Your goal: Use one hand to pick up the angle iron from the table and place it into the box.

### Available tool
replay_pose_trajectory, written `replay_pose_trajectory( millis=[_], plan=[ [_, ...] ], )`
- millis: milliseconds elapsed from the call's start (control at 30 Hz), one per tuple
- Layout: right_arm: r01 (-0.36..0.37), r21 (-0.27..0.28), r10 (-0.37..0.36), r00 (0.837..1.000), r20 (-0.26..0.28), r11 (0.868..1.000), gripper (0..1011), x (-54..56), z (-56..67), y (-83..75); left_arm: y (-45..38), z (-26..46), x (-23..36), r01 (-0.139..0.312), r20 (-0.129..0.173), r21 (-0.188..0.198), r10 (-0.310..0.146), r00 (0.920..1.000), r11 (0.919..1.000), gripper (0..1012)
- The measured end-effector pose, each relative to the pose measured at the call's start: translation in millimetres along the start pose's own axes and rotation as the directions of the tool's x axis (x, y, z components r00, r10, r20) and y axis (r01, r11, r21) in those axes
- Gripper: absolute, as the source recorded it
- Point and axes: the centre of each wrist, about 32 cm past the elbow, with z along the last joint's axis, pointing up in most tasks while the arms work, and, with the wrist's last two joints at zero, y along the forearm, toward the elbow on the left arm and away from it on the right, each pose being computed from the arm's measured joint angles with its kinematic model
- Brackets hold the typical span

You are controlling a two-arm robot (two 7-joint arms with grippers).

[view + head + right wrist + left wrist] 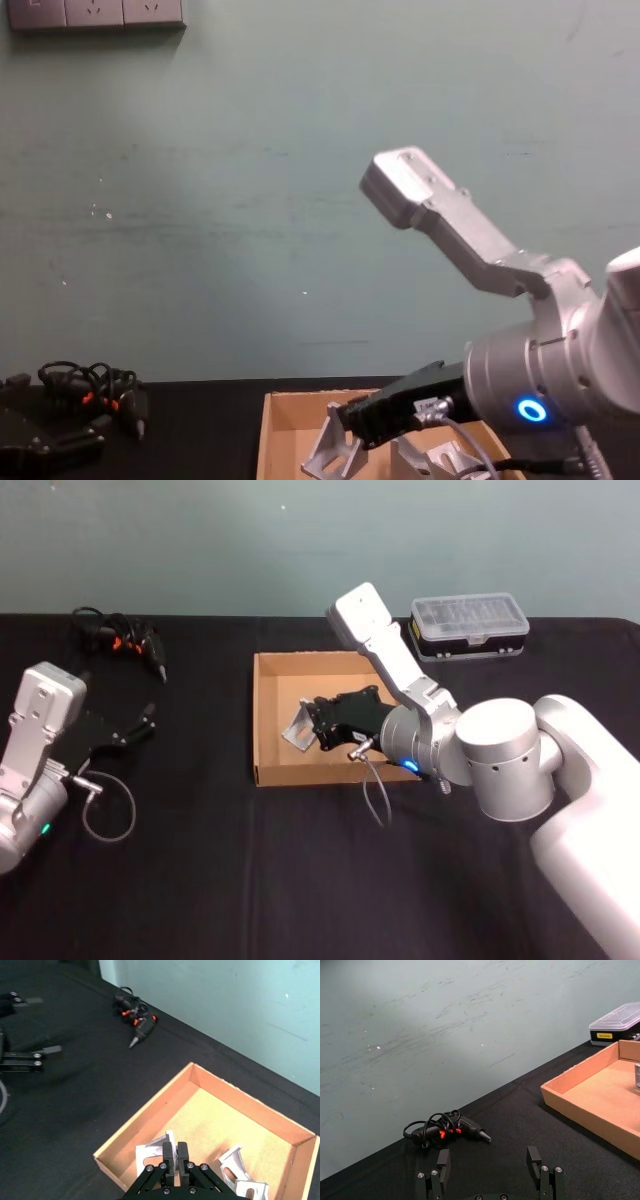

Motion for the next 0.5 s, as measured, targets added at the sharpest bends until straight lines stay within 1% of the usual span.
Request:
replay_pose_trajectory(
  millis=[233, 500],
  plan=[
    [0.036, -0.039, -0.037, 0.999, -0.027, 0.999, 56, 0.9, -4.9, 12.6, 0.0, 0.0, 0.0, 0.0, 0.0, 0.0, 0.0, 1.0, 1.0, 1000],
    [0.063, -0.031, -0.064, 0.997, -0.045, 0.998, 56, 3.4, -11.2, 19.4, 0.0, 0.0, 0.0, 0.0, 0.0, 0.0, 0.0, 1.0, 1.0, 1000]
  ],
)
